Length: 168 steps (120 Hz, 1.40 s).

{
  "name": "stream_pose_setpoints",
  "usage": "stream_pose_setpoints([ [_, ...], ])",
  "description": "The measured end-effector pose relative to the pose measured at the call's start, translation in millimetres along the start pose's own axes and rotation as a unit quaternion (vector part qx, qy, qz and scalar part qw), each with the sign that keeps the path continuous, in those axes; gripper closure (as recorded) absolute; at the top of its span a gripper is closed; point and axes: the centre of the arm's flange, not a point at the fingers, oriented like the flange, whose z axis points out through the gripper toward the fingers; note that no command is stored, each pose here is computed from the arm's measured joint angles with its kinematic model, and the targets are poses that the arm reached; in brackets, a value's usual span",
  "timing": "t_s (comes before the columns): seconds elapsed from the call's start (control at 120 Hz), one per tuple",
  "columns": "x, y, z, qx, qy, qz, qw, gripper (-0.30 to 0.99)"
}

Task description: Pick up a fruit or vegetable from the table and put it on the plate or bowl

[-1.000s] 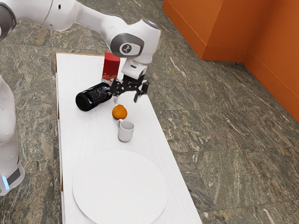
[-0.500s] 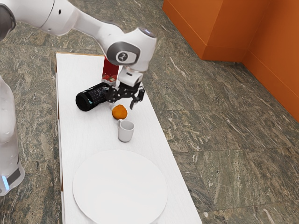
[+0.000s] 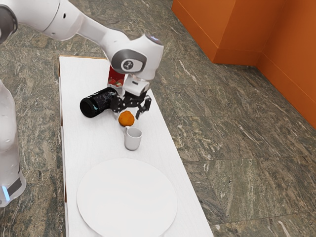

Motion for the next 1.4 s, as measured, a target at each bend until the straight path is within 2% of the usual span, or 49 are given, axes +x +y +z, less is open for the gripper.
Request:
stream_pose_setpoints([
  [0.267,0.1,-4.2,7.4,0.003,0.0,-0.001,1.0,0.04],
  [0.458,-1.1,-7.8,13.1,0.003,0.002,-0.004,1.0,0.27],
  [0.617,-0.9,-9.6,11.6,0.009,0.005,-0.006,1.0,0.37],
  [0.692,4.1,-5.6,-3.6,0.024,0.006,-0.001,1.0,0.4],
  [0.767,32.8,9.9,-41.6,0.059,0.009,0.028,0.998,0.38],
  [0.842,77.6,36.1,-87.8,0.093,0.009,0.07,0.993,0.37],
  [0.908,119.2,61.7,-107.4,0.102,0.006,0.105,0.989,0.36],
  [0.992,172.8,93.3,-109.7,0.096,0.002,0.149,0.984,0.36],
  [1.183,268.4,151.5,-79.8,0.058,-0.01,0.223,0.973,0.37],
  [1.275,287.5,164.3,-69.5,0.047,-0.01,0.232,0.972,0.37],
  [1.4,294.8,168.8,-64.4,0.04,-0.005,0.229,0.973,0.37],
])
